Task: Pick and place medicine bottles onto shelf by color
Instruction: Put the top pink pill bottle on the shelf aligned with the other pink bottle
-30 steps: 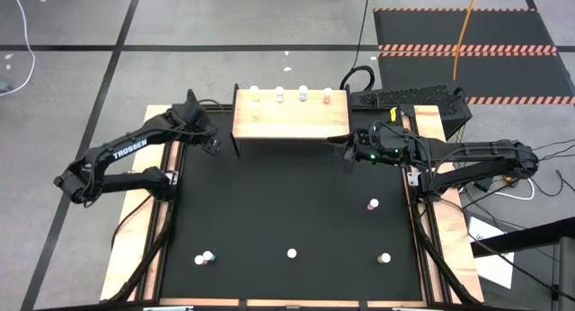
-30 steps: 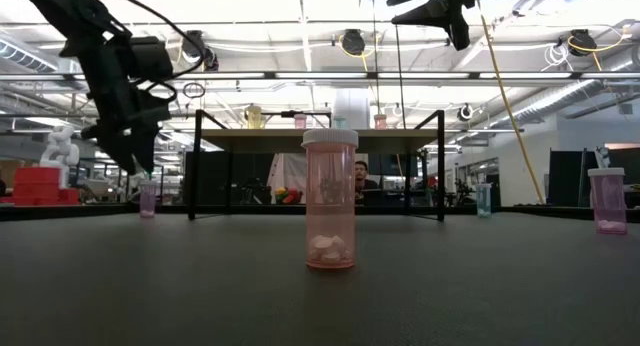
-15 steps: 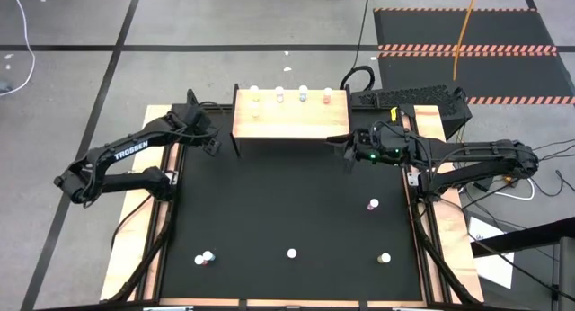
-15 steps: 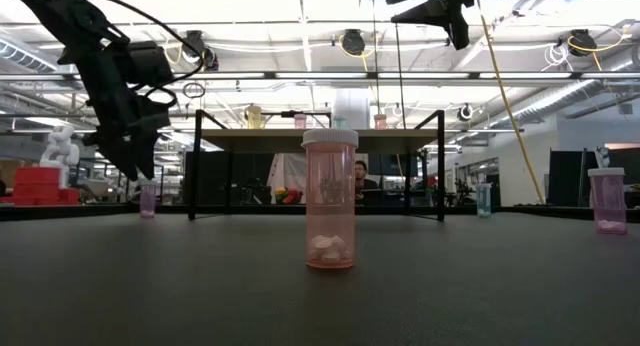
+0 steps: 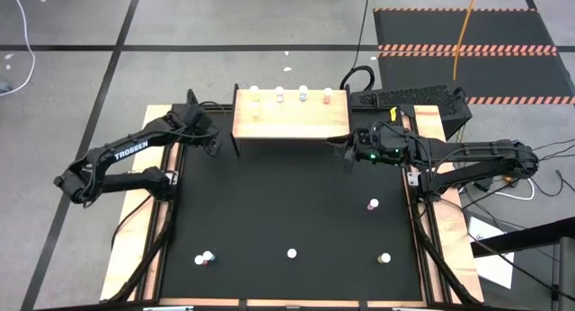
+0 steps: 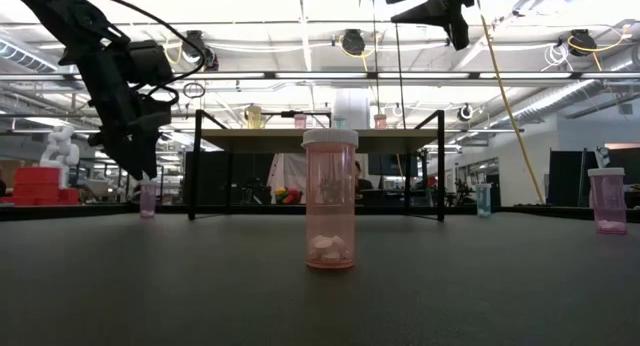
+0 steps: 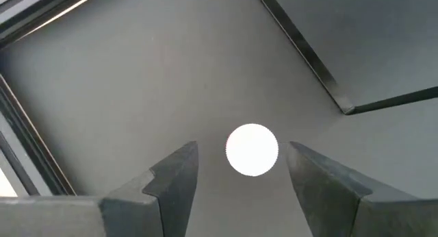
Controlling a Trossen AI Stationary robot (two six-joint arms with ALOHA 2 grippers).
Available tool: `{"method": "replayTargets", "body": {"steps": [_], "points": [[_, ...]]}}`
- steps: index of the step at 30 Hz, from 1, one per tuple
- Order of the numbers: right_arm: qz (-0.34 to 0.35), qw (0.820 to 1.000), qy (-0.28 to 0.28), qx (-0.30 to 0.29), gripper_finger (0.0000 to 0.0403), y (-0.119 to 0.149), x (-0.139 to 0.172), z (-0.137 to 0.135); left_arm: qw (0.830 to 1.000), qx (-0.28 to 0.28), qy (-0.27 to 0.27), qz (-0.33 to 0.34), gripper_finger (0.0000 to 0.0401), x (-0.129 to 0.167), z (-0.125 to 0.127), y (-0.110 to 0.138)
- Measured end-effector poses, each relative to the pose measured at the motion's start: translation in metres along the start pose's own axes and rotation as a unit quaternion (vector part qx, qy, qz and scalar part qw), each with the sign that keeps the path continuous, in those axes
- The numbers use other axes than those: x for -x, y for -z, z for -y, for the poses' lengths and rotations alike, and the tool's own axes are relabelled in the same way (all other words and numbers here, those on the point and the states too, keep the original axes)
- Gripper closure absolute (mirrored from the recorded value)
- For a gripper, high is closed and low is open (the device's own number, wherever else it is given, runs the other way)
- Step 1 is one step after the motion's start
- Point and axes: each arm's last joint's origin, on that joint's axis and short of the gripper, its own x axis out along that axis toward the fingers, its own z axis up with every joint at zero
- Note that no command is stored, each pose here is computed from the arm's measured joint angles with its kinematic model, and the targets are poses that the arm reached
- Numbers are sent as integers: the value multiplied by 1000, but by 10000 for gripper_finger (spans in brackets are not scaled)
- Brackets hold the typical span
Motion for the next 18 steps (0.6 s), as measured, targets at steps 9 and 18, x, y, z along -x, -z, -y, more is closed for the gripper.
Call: {"method": "replayTargets", "body": {"steps": [9,18], "points": [[-2,1000,-3,-4,280,0,0,0,1000,-7,0,-15,176,-6,0,0],[-3,1000,-4,-3,280,0,0,-1,999,-6,-1,-40,176,-15,0,1]]}}
